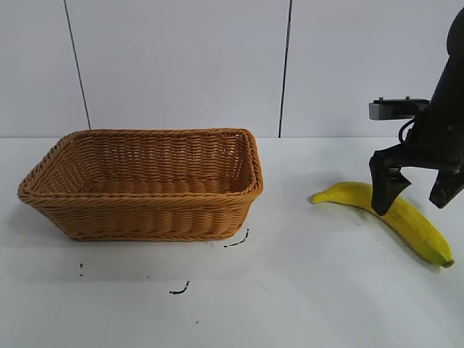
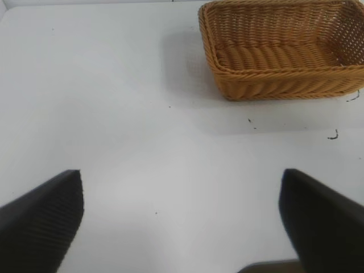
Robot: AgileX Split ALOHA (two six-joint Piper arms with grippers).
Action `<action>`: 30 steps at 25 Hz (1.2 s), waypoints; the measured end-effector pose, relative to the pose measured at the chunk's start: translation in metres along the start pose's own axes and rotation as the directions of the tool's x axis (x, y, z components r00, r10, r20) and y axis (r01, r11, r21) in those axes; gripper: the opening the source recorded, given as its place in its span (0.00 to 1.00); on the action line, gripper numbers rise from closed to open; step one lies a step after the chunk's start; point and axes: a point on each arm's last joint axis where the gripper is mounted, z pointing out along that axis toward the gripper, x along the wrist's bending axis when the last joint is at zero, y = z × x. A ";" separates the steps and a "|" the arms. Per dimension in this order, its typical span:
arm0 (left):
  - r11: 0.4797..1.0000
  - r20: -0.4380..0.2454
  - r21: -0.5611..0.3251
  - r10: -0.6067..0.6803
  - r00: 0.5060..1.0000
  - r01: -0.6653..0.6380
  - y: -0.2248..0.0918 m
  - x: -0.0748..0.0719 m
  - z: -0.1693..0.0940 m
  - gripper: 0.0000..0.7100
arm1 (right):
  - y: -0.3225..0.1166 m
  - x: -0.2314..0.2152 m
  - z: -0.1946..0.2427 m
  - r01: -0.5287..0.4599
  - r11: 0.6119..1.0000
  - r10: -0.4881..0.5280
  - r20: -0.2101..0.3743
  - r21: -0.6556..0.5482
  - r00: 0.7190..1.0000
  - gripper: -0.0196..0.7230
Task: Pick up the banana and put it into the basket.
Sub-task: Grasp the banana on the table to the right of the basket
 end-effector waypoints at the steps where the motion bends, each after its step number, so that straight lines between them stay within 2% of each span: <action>1: 1.000 0.000 0.000 0.000 1.000 0.000 0.000 0.000 0.000 0.98 | 0.000 0.000 0.002 -0.001 1.000 0.001 0.000 -0.001 1.000 0.96; 17: 1.000 0.000 0.000 0.000 1.000 0.000 0.000 0.000 0.000 0.98 | 0.005 -0.002 0.013 -0.043 0.998 0.044 0.015 -0.042 0.999 0.96; 24: 1.000 0.000 0.000 0.000 1.000 0.000 0.000 0.000 0.000 0.98 | 0.011 0.023 0.015 0.072 0.997 -0.070 0.058 -0.031 0.996 0.96; 30: 1.000 0.000 0.000 0.000 1.000 0.000 0.000 0.000 0.000 0.98 | 0.012 0.024 0.015 0.063 0.997 -0.060 0.079 -0.036 0.995 0.96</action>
